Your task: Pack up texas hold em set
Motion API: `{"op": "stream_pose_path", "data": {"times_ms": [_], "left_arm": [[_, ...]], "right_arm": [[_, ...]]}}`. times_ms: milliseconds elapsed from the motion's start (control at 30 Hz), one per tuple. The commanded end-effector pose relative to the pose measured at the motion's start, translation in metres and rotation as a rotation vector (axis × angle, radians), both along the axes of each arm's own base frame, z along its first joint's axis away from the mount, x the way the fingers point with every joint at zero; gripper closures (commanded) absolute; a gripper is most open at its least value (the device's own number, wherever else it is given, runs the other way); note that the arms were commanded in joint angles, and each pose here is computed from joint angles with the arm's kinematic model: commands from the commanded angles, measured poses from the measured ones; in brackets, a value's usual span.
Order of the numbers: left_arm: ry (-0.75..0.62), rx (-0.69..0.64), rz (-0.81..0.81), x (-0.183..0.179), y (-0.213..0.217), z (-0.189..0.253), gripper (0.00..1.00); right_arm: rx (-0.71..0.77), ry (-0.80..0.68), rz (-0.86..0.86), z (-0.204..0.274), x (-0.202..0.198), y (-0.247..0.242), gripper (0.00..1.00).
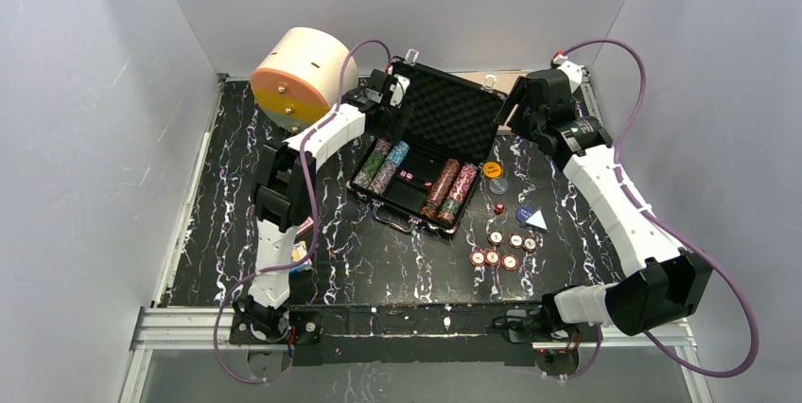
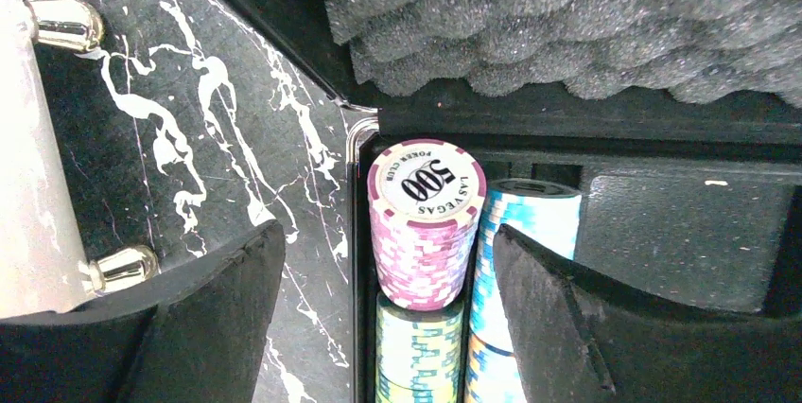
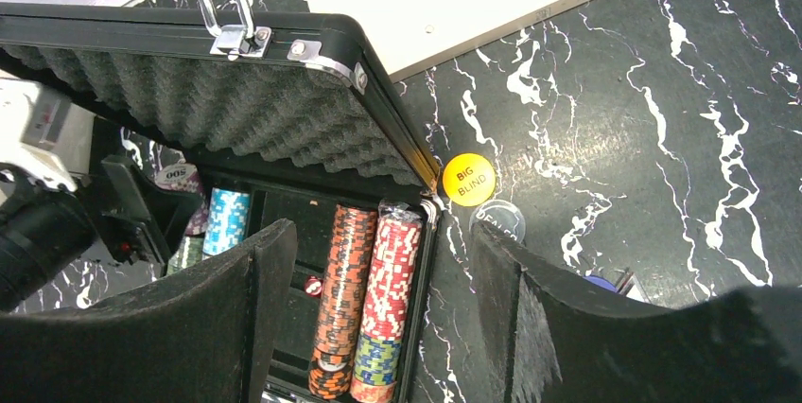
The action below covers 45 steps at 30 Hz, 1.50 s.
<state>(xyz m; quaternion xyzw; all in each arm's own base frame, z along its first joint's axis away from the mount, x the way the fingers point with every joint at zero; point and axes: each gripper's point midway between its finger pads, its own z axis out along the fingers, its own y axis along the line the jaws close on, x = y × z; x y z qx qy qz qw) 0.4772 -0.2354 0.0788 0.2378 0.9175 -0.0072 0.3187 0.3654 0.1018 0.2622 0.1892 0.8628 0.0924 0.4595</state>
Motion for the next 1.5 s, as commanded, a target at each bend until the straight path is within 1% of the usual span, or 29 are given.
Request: {"op": "stream_pose_path", "data": {"times_ms": [0, 133, 233, 400, 500, 567, 633, 833, 967, 1200, 1467], "left_arm": [[-0.089, -0.123, 0.009, 0.005, -0.007, 0.066, 0.2], [-0.11, -0.17, 0.076, 0.012, -0.008, 0.063, 0.18], [-0.132, -0.219, 0.122, 0.017, -0.012, 0.059, 0.22], [-0.175, -0.293, 0.199, 0.029, -0.017, 0.058, 0.34], [-0.174, -0.262, 0.273, 0.034, -0.008, 0.048, 0.49], [-0.158, -0.237, 0.298, 0.032, -0.003, 0.038, 0.55], [-0.129, -0.214, 0.305, 0.027, 0.0, 0.028, 0.59], [0.002, -0.168, 0.265, 0.001, 0.002, -0.005, 0.6], [0.065, -0.154, 0.266, -0.012, 0.004, -0.023, 0.6], [0.146, -0.106, 0.269, -0.027, 0.01, -0.053, 0.61], [0.229, -0.001, 0.312, -0.055, 0.033, -0.084, 0.64]], "right_arm": [[0.006, -0.043, -0.007, 0.011, -0.002, -0.004, 0.25], [0.004, -0.041, -0.008, 0.009, -0.002, -0.005, 0.25], [-0.001, -0.039, -0.008, 0.008, -0.002, -0.005, 0.24], [-0.008, -0.042, -0.007, 0.009, -0.002, -0.006, 0.25], [-0.013, -0.043, -0.009, 0.009, -0.001, -0.007, 0.24], [-0.018, -0.043, -0.012, 0.008, -0.001, -0.007, 0.24], [-0.027, -0.04, -0.017, 0.006, -0.001, -0.009, 0.24], [-0.047, -0.037, -0.028, 0.004, -0.002, -0.014, 0.24], [-0.054, -0.042, -0.029, 0.005, -0.001, -0.014, 0.24], [-0.054, -0.039, -0.032, 0.002, -0.002, -0.015, 0.24], [-0.054, -0.037, -0.036, -0.001, -0.003, -0.016, 0.24]]}}
